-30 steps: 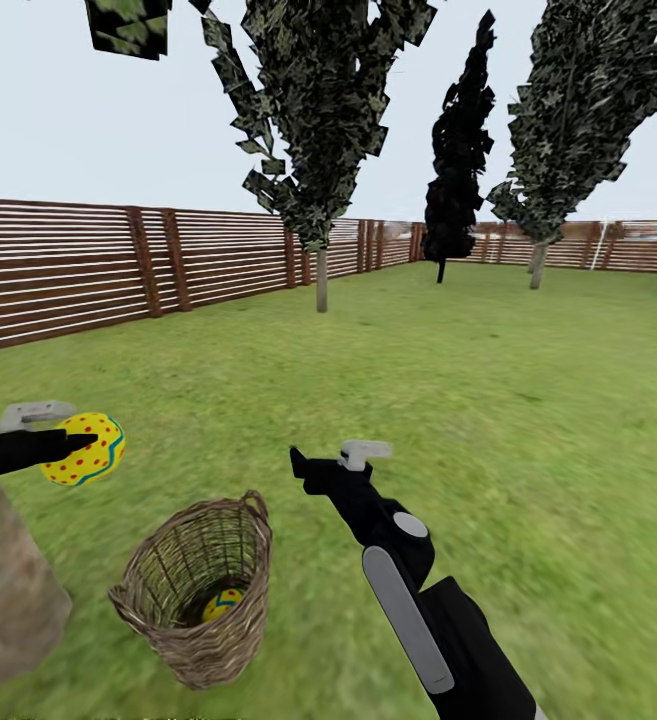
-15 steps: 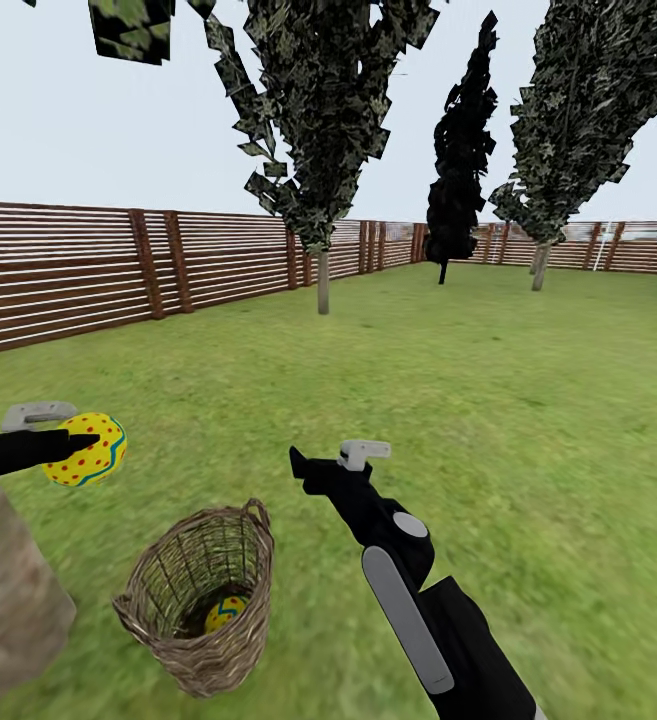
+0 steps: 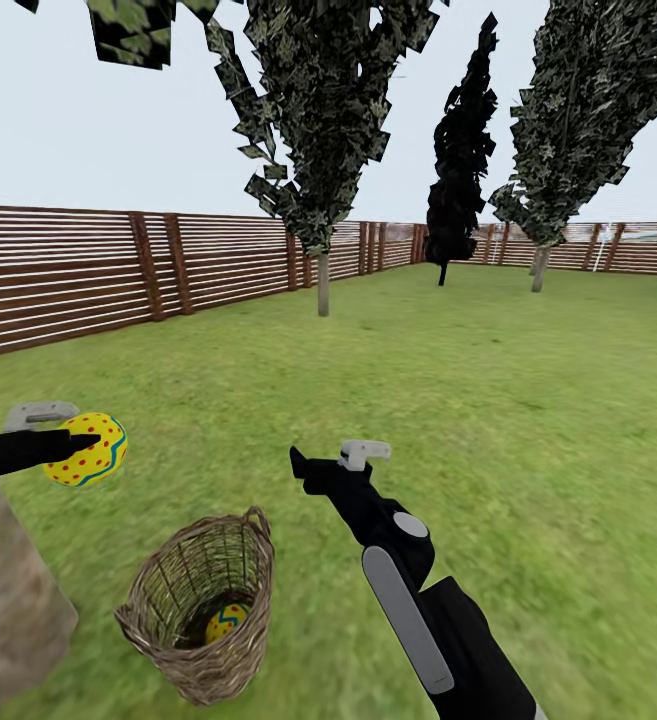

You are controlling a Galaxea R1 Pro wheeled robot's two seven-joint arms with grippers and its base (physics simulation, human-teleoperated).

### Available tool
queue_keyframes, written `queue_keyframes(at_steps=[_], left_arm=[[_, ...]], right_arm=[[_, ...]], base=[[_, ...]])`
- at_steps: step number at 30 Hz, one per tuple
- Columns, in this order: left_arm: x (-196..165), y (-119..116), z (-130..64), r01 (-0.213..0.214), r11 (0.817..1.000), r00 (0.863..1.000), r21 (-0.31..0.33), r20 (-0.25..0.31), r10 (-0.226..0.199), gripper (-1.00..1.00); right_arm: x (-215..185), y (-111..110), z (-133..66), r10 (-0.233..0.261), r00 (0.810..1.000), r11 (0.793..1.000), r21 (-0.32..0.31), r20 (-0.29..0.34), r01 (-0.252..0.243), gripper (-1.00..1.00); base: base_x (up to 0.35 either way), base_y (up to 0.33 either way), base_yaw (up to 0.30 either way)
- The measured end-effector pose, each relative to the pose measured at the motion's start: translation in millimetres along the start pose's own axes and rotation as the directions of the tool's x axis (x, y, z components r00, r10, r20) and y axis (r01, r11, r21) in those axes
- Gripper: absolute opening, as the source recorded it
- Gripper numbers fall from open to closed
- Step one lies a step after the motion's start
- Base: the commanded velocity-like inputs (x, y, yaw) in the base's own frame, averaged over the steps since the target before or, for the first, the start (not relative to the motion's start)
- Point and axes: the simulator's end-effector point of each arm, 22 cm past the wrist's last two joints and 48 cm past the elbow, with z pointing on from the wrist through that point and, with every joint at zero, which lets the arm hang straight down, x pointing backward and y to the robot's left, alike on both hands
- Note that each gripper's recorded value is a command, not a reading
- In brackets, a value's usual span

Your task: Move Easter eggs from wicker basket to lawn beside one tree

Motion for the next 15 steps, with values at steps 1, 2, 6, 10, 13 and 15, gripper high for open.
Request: queue_keyframes(at_steps=[1,2,6,10,13,15], left_arm=[[-2,0,-0.7,0.0,1.0,1.0,0.0,0.0,0.0,-1.0],[-4,0,-1.4,0.0,1.0,1.0,0.0,0.0,0.0,-1.0],[-11,-1,-4.0,0.0,1.0,1.0,0.0,-0.001,0.0,-1.0],[-19,-1,-6.6,-0.001,1.0,1.0,0.0,-0.001,0.001,-1.0],[-25,-3,-8.2,-0.004,1.0,1.0,0.002,-0.003,0.004,-1.0],[-28,-4,-9.4,-0.006,1.0,1.0,0.003,-0.003,0.006,-1.0]], right_arm=[[-2,1,0.1,0.0,1.0,1.0,0.0,0.0,0.0,1.0],[-4,1,0.2,0.0,1.0,1.0,-0.001,0.0,0.0,1.0],[-12,4,0.4,0.0,1.0,1.0,-0.001,0.0,0.0,1.0],[-20,7,0.7,0.001,1.0,1.0,-0.001,0.0,-0.001,1.0],[-25,8,0.8,0.001,1.0,1.0,-0.001,0.0,-0.001,1.0],[-29,10,0.9,0.001,1.0,1.0,-0.001,0.0,-0.001,1.0]], base=[[0.0,0.0,0.0],[0.0,0.0,0.0],[0.0,0.0,0.0],[0.0,0.0,0.0],[0.0,0.0,0.0],[0.0,0.0,0.0]])
